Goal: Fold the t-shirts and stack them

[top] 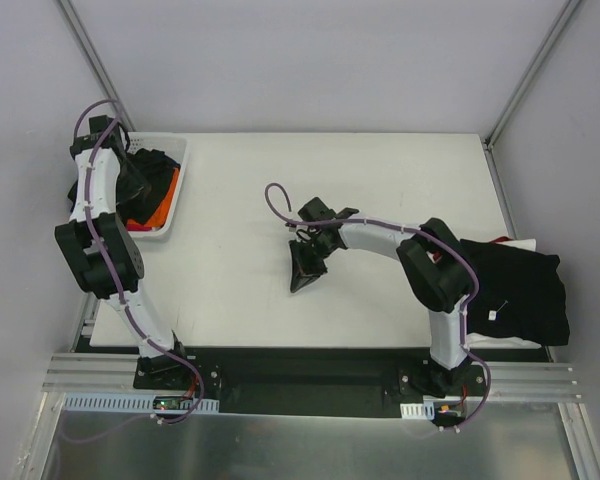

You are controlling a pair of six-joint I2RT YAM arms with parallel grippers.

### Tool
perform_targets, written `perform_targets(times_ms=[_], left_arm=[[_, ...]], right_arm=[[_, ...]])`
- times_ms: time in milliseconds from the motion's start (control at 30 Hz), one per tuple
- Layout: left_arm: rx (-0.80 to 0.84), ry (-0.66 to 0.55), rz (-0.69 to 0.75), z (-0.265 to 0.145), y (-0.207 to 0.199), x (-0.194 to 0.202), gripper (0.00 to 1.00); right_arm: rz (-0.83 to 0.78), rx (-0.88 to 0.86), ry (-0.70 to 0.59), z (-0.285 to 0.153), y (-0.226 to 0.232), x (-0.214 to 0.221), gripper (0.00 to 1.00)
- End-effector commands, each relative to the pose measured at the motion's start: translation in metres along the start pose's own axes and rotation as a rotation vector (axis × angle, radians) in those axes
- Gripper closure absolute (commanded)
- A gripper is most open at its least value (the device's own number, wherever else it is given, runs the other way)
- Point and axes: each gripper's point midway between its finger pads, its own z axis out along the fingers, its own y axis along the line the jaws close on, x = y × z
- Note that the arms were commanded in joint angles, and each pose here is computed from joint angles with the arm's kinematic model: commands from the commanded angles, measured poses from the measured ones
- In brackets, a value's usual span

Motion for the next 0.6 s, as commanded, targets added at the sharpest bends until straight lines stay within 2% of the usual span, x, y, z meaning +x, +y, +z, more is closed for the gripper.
perform_targets(times_ms=[0,67,567], left_arm=[[-0.028,-0.029,0.011,0.007,0.008,-0.014,0.45],[-0.022,-0.037,0.019,0.006,0.006,-0.018,0.48],[-0.080,-0.055,0.018,0.004,0.029,-0.026,0.45]], right_arm=[[-0.020,-0.030,-0.051,-0.018,0.007,-0.009,0.99],[-0.013,-0.031,-0.049,-0.021,0.004,-0.009,0.99],[-0.006,-0.008,-0.037,-0.033,-0.006,-0.012,0.99]])
